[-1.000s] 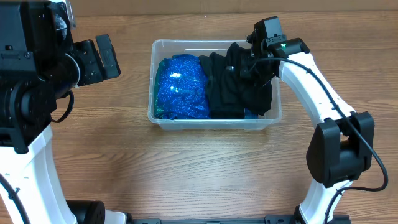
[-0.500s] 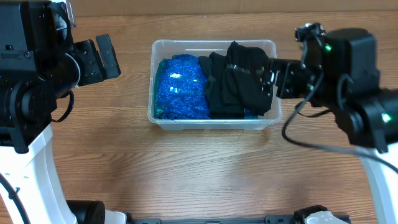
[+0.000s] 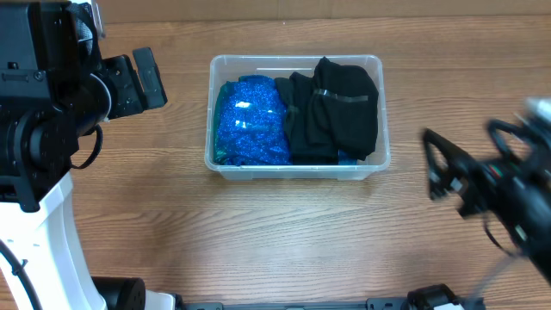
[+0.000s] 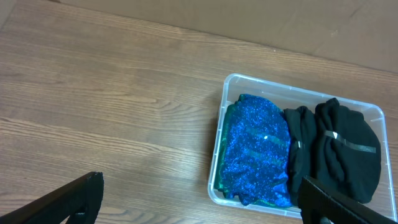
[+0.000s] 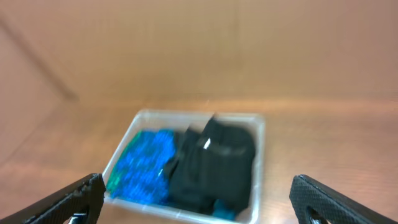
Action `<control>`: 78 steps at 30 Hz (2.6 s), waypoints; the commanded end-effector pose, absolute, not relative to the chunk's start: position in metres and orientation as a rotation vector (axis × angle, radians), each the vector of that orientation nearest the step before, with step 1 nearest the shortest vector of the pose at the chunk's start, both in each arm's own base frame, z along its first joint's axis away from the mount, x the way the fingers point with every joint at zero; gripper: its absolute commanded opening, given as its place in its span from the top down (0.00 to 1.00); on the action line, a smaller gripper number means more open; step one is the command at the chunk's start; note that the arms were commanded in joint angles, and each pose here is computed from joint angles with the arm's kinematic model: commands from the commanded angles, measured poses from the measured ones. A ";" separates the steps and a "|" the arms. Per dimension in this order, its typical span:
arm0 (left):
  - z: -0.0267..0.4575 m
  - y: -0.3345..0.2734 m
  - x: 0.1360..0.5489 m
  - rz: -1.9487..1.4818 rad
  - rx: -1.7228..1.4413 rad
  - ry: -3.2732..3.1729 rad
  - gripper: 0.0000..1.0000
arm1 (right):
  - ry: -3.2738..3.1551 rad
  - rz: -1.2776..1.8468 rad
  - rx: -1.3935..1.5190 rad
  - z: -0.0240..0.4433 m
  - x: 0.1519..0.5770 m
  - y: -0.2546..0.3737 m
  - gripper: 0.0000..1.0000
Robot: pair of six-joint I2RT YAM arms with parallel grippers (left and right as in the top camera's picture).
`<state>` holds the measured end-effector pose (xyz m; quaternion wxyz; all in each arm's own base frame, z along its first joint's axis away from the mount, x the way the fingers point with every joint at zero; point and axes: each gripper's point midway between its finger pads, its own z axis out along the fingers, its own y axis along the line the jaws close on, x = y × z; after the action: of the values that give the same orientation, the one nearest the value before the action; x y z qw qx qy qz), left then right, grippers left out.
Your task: Pack container
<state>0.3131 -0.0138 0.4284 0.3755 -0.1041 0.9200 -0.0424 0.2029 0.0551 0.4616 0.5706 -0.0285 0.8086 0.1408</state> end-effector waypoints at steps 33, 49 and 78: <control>0.428 -0.013 0.315 -0.085 -0.238 2.355 0.00 | 1.862 0.236 0.029 0.174 0.206 0.030 0.00; 0.428 -0.013 0.315 -0.085 -0.238 2.355 0.00 | 1.982 0.311 -0.023 0.115 0.210 0.046 0.00; 0.429 -0.008 0.313 -0.047 -0.239 2.354 0.00 | 1.983 0.311 -0.023 0.115 0.210 0.046 0.00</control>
<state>0.3131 -0.0132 0.4276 0.3740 -0.1046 0.9206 -0.0404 0.2099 0.0452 0.1183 0.5371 -0.0104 0.8338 0.1276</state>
